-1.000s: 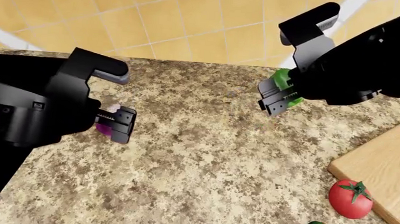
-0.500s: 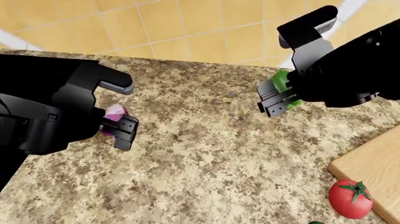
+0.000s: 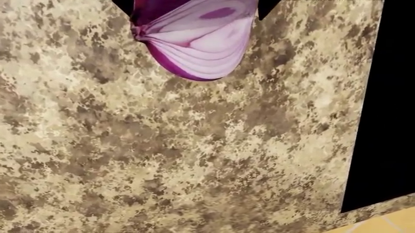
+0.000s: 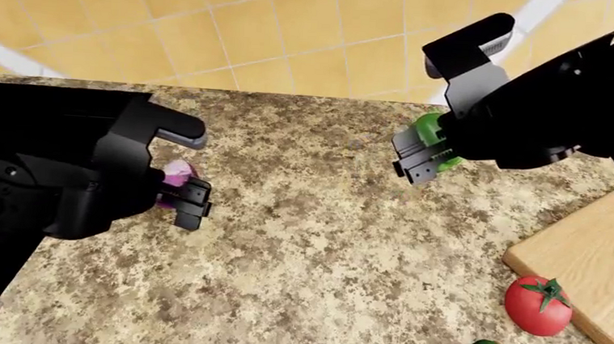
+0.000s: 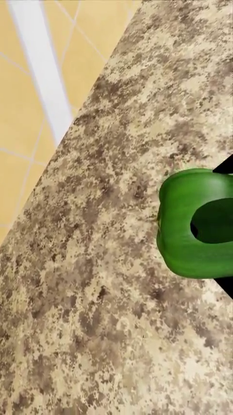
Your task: Place the avocado, onion, tomato and bell pepper on the cutting board.
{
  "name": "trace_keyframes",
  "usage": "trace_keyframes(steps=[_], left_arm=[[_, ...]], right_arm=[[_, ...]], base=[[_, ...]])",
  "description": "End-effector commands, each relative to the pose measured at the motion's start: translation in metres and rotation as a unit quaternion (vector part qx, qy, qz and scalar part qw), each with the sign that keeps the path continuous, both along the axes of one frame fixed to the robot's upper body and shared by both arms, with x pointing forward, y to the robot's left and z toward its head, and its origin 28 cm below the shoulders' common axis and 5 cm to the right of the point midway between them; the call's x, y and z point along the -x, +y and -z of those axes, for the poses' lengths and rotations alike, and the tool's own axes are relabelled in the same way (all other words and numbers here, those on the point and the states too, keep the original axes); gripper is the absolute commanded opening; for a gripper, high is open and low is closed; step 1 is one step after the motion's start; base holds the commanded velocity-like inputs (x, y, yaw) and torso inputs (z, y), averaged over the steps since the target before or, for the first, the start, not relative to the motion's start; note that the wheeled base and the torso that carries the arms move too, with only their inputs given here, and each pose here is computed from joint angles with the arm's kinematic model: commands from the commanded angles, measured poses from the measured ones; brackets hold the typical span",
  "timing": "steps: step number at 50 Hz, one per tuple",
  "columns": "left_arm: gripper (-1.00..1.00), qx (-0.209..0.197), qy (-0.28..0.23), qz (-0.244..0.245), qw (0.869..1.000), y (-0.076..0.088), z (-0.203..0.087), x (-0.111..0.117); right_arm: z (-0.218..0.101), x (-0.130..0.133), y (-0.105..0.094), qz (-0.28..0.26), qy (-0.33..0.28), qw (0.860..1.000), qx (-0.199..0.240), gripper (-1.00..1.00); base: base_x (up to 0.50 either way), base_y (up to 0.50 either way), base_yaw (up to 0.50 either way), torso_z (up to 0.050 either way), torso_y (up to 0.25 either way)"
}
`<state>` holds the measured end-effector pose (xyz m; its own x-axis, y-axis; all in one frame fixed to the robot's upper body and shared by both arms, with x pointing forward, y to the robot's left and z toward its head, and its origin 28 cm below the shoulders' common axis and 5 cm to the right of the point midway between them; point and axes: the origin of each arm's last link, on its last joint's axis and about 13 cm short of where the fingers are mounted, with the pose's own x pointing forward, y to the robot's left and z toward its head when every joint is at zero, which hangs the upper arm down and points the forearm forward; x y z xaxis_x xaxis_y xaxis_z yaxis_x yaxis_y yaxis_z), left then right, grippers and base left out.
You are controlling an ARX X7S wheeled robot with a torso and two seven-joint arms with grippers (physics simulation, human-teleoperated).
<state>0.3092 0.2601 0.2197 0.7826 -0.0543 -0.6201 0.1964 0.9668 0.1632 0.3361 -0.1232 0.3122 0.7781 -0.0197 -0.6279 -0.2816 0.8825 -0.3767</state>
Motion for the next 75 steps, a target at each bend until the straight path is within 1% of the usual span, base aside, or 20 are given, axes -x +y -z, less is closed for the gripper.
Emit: trace_keyframes(steps=[1,5,9,15,16,17,19,22,24,25,26,27,35,38,39,45,47,48,52,75], left_arm=[[-1.0,-0.003,0.003,-0.013,1.0,0.002,0.004,0.002],[-1.0,-0.006,-0.011,-0.01,1.0,0.001,-0.004,0.003],[-1.0,0.0,-0.046,-0.004,0.999,-0.001,-0.024,0.005],[-1.0,0.001,-0.103,0.005,0.995,-0.006,-0.058,0.009],[-1.0,0.003,-0.108,0.009,0.994,-0.007,-0.062,0.009],[-1.0,-0.004,-0.12,0.008,0.993,-0.008,-0.066,0.01],[-1.0,-0.006,-0.118,0.017,0.993,-0.011,-0.068,0.01],[-1.0,-0.007,-0.128,0.025,0.991,-0.015,-0.075,0.01],[-1.0,-0.011,-0.133,0.032,0.991,-0.018,-0.079,0.011],[-1.0,-0.01,-0.139,0.037,0.99,-0.02,-0.083,0.012],[-1.0,-0.01,-0.14,0.039,0.989,-0.021,-0.084,0.013],[-1.0,-0.001,-0.15,0.054,0.987,-0.026,-0.087,0.016],[-1.0,-0.009,-0.155,0.063,0.986,-0.032,-0.091,0.016],[-1.0,-0.011,-0.155,0.063,0.986,-0.032,-0.09,0.014],[-1.0,-0.013,-0.153,0.063,0.986,-0.033,-0.089,0.013],[-1.0,-0.018,-0.155,0.065,0.986,-0.035,-0.09,0.01],[-1.0,-0.02,-0.16,0.067,0.985,-0.036,-0.091,0.01],[-1.0,-0.031,-0.166,0.069,0.983,-0.039,-0.091,0.01],[-1.0,-0.029,-0.166,0.082,0.982,-0.044,-0.094,0.01],[-1.0,-0.026,-0.194,0.098,0.976,-0.053,-0.108,0.003]], right_arm=[[-0.002,0.002,-0.001,0.001,-0.006,1.0,0.005,-1.0],[-0.005,0.003,-0.003,-0.002,-0.014,1.0,-0.005,-1.0],[-0.012,0.01,-0.005,-0.022,-0.036,0.999,-0.02,-1.0],[-0.019,0.022,-0.012,-0.033,-0.042,0.998,-0.039,-1.0],[-0.022,0.023,-0.012,-0.029,-0.057,0.996,-0.061,-1.0],[-0.023,0.026,-0.013,-0.034,-0.05,0.996,-0.072,-1.0],[-0.023,0.029,-0.014,-0.037,-0.06,0.995,-0.069,-1.0],[-0.027,0.033,-0.013,-0.037,-0.079,0.992,-0.095,-1.0],[-0.028,0.037,-0.014,-0.046,-0.079,0.992,-0.087,-1.0],[-0.028,0.037,-0.015,-0.039,-0.084,0.992,-0.091,-1.0],[-0.026,0.04,-0.015,-0.045,-0.062,0.995,-0.069,-1.0],[-0.024,0.04,-0.016,-0.049,-0.069,0.994,-0.075,-1.0],[-0.028,0.042,-0.016,-0.049,-0.076,0.993,-0.076,-1.0],[-0.032,0.04,-0.017,-0.035,-0.107,0.99,-0.089,-1.0],[-0.031,0.04,-0.017,-0.043,-0.099,0.99,-0.088,-1.0],[-0.03,0.04,-0.016,-0.042,-0.109,0.989,-0.092,-1.0],[-0.029,0.039,-0.017,-0.04,-0.099,0.991,-0.081,-1.0],[-0.027,0.038,-0.018,-0.029,-0.102,0.992,-0.075,-1.0],[-0.026,0.039,-0.018,-0.03,-0.1,0.991,-0.079,-1.0],[-0.026,0.044,-0.029,-0.012,-0.1,0.991,-0.089,-1.0]], base=[[0.0,0.0,0.0,0.0,0.0],[0.0,0.0,0.0,0.0,0.0],[0.0,0.0,0.0,0.0,0.0],[0.0,0.0,0.0,0.0,0.0],[0.0,0.0,0.0,0.0,0.0],[0.0,0.0,0.0,0.0,0.0],[0.0,0.0,0.0,0.0,0.0],[0.0,0.0,0.0,0.0,0.0],[0.0,0.0,0.0,0.0,0.0],[0.0,0.0,0.0,0.0,0.0],[0.0,0.0,0.0,0.0,0.0],[-0.5,0.17,0.0,0.0,0.0],[-0.5,0.02,0.0,0.0,0.001],[-0.44,0.08,0.0,0.0,0.0],[0.0,0.0,0.0,0.0,0.0],[0.0,0.0,0.0,0.0,0.0],[0.0,0.0,0.0,0.0,0.0],[-0.16,-0.5,0.0,0.0,0.0],[-0.17,-0.5,0.0,0.0,0.0],[-0.16,-0.5,0.0,0.001,0.0]])
